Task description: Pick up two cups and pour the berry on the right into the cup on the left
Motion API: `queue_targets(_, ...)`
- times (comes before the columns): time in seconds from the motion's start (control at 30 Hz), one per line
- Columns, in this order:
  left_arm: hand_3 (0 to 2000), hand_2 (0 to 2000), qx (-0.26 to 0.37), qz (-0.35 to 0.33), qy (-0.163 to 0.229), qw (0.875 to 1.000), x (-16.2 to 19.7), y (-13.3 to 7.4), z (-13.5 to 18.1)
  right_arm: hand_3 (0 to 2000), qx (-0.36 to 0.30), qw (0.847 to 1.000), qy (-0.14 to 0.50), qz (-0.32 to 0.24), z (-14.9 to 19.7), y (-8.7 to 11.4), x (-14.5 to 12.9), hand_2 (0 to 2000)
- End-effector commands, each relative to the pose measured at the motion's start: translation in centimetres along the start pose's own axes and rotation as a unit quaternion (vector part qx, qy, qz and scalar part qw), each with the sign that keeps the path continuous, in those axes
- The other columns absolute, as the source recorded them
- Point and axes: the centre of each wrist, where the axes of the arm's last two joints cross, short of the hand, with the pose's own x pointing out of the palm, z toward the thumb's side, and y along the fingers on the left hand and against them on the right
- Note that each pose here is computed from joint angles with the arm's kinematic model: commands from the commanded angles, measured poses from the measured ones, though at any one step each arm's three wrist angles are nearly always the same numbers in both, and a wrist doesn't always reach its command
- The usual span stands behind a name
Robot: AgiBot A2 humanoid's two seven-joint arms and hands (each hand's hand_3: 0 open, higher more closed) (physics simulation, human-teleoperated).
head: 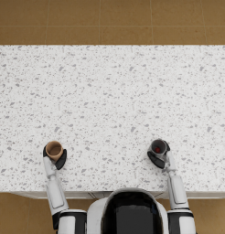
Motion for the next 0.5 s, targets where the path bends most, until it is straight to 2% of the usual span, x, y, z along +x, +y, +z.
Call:
queue_targets(0.03, 1280, 2000, 0.068, -0.046, -0.002, 0.997, 2.5, -0.7, 3.5, 1280, -0.057, 0.998, 0.001, 0.017, 3.0, 0.2, 0.9, 2000)
queue_targets(0.13, 1280, 2000, 0.109, -0.101, -0.005, 0.989, 5.2, -0.7, 5.7, 1280, -0.098, 0.995, -0.002, 0.036, 5.1, -0.4, 1.6, 2000)
queue_targets(0.3, 1280, 2000, 0.139, -0.206, -0.025, 0.968, 11.2, -0.9, 7.4, 1280, -0.159, 0.986, -0.01, 0.047, 8.2, -1.6, 2.4, 2000)
queue_targets(0.5, 1280, 2000, 0.217, -0.234, 0.027, 0.947, 15.4, -0.2, 11.0, 1280, -0.217, 0.973, 0.068, 0.048, 11.3, -3.4, 4.0, 2000)
